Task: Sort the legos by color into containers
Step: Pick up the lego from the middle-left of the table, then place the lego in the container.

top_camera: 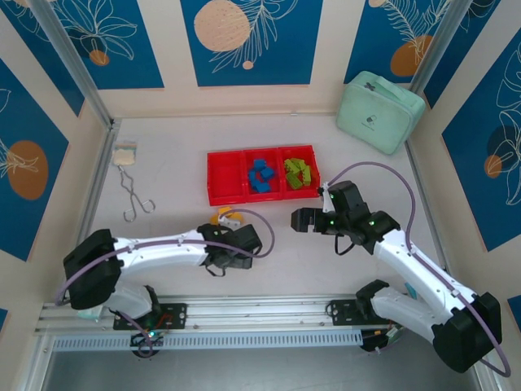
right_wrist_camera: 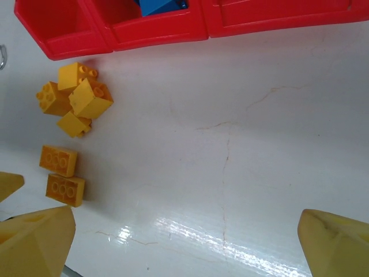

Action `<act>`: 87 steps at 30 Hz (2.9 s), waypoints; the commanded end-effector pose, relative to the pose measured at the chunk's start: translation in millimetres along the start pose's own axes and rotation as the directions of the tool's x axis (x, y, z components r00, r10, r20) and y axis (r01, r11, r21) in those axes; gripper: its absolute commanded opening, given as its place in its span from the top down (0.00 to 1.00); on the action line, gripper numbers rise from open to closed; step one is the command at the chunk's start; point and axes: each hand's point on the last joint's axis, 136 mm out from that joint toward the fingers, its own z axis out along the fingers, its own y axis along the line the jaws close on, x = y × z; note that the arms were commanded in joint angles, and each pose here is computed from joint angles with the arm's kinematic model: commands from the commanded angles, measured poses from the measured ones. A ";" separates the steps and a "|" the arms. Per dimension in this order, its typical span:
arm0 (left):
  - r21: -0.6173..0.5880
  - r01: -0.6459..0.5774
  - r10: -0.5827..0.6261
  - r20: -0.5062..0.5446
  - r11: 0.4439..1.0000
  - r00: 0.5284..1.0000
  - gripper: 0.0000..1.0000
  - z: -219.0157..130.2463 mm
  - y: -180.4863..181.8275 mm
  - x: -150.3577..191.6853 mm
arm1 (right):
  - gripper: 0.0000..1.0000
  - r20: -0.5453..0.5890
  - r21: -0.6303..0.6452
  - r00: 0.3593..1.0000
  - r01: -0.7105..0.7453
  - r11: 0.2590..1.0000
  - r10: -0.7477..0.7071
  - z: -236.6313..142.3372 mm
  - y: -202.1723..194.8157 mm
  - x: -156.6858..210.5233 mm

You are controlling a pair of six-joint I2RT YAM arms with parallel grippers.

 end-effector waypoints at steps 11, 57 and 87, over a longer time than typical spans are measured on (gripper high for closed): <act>-0.128 0.169 -0.173 -0.023 0.977 0.985 0.01 23.8 14.8 14.8 | 0.01 -0.050 -0.015 0.999 -0.002 1.000 0.001 -3.3 -4.8 20.4; 0.261 0.010 -0.027 0.062 0.965 0.998 0.45 -9.5 -11.4 -5.2 | 0.01 -0.116 -0.084 0.987 -0.123 0.989 0.113 7.0 -13.4 61.3; 0.078 0.001 -0.012 0.146 0.997 0.989 0.59 1.6 28.0 -257.4 | 0.00 -0.082 -0.037 0.988 -0.137 0.990 0.134 30.2 -41.8 61.5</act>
